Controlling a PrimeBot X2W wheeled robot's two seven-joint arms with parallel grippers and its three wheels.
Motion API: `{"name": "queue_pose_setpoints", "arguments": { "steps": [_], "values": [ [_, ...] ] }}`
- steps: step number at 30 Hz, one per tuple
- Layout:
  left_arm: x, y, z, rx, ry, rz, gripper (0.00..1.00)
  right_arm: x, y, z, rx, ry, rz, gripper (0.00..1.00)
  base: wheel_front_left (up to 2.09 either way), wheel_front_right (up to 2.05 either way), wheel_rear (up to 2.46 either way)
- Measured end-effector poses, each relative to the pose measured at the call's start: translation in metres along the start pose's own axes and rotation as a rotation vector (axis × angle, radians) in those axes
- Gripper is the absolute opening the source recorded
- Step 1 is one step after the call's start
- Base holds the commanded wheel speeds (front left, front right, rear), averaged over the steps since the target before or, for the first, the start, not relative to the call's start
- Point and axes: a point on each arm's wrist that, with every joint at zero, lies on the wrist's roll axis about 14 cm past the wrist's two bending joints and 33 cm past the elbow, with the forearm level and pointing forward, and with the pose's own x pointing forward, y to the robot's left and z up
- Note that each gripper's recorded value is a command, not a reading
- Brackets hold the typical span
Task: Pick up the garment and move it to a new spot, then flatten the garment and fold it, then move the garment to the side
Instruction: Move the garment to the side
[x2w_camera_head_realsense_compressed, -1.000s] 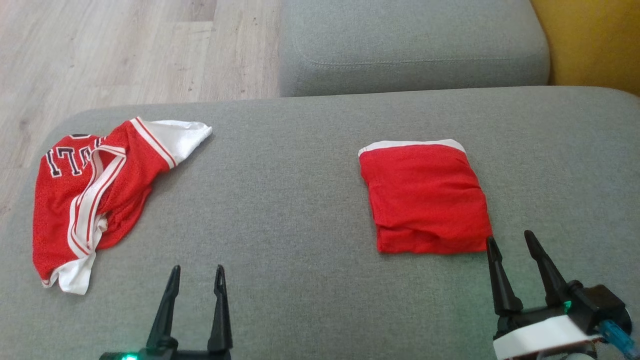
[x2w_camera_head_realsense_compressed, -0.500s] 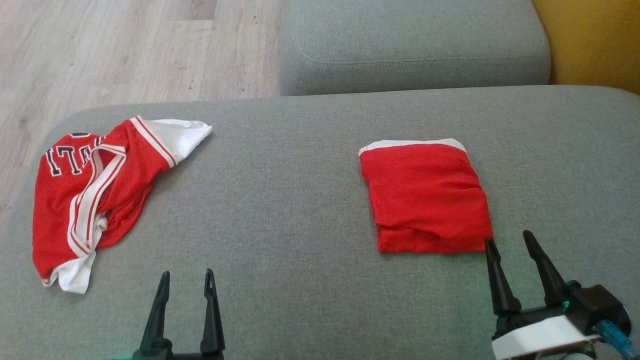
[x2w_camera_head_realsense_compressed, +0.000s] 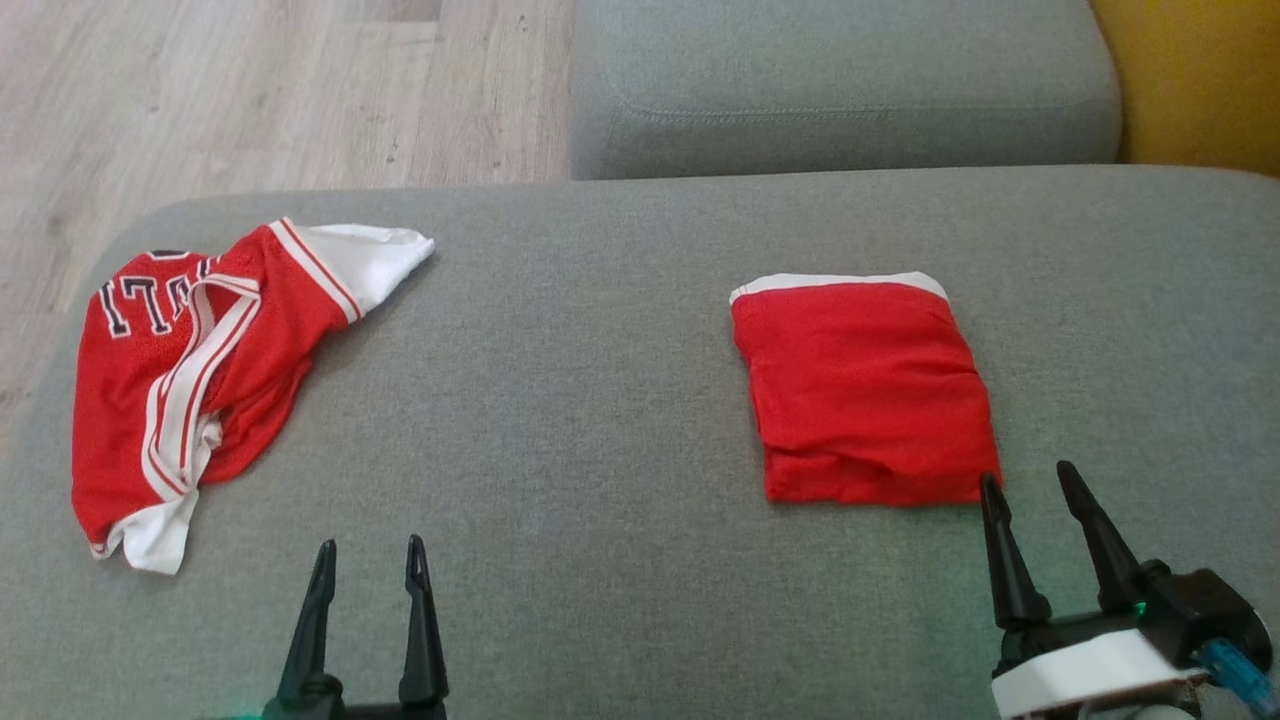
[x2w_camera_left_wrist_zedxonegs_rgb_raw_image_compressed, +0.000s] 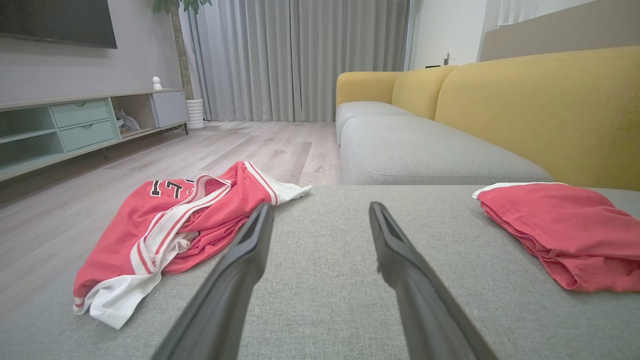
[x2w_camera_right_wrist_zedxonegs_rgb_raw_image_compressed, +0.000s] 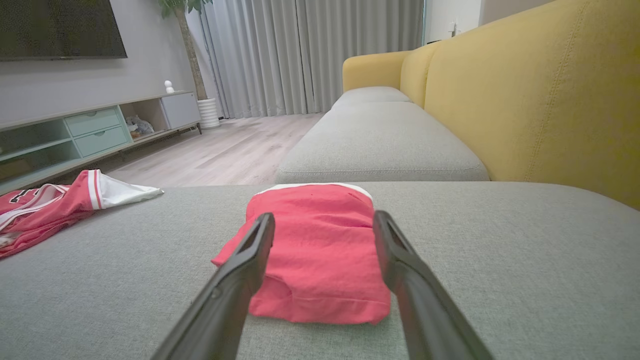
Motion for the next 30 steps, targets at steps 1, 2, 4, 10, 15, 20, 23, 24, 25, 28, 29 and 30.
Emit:
{"name": "queue_pose_setpoints", "arguments": {
  "steps": [1,2,4,10,15,20,23,24,25,28,29,30],
  "values": [
    [0.000,0.000,-0.001,0.000,0.003,0.002,1.00,0.001,-0.001,-0.001,0.000,0.004,-0.001,1.00,0.00,0.00,0.00],
    [0.001,0.001,-0.001,0.000,0.005,0.003,1.00,0.002,-0.001,-0.003,-0.002,0.009,-0.001,1.00,0.00,0.00,0.00],
    [0.003,0.001,-0.004,0.000,0.015,0.004,1.00,0.005,-0.003,-0.007,-0.008,0.024,-0.002,1.00,0.00,0.00,0.00],
    [0.015,-0.003,-0.008,-0.001,0.032,-0.005,1.00,0.030,-0.010,-0.014,-0.011,0.043,-0.009,1.00,0.00,0.00,0.00],
    [0.030,-0.007,-0.009,-0.010,0.036,-0.016,1.00,0.054,-0.025,-0.031,-0.017,0.099,-0.032,1.00,0.00,0.00,0.00],
    [0.042,-0.008,-0.012,-0.017,0.044,-0.017,1.00,0.077,-0.042,-0.049,-0.020,0.195,-0.049,1.00,0.00,0.00,0.00],
    [0.049,-0.010,-0.017,-0.016,0.054,-0.021,1.00,0.097,-0.054,-0.057,-0.023,0.255,-0.050,1.00,0.00,0.00,0.00],
    [0.052,-0.011,-0.018,-0.015,0.058,-0.024,1.00,0.103,-0.056,-0.059,-0.013,0.273,-0.053,1.00,0.00,0.00,0.00],
    [0.054,-0.012,-0.020,-0.016,0.062,-0.028,1.00,0.108,-0.057,-0.062,-0.005,0.291,-0.051,1.00,0.00,0.00,0.00],
    [0.059,-0.015,-0.026,-0.016,0.078,-0.035,1.00,0.115,-0.059,-0.084,0.000,0.391,-0.042,1.00,0.00,0.00,0.00],
    [0.061,-0.015,-0.027,-0.016,0.081,-0.036,1.00,0.113,-0.057,-0.094,0.006,0.440,-0.033,0.65,0.00,0.00,0.00],
    [0.063,-0.016,-0.028,-0.015,0.083,-0.038,1.00,0.111,-0.054,-0.104,0.025,0.483,-0.026,0.12,0.00,0.00,0.00]
  ]
}}
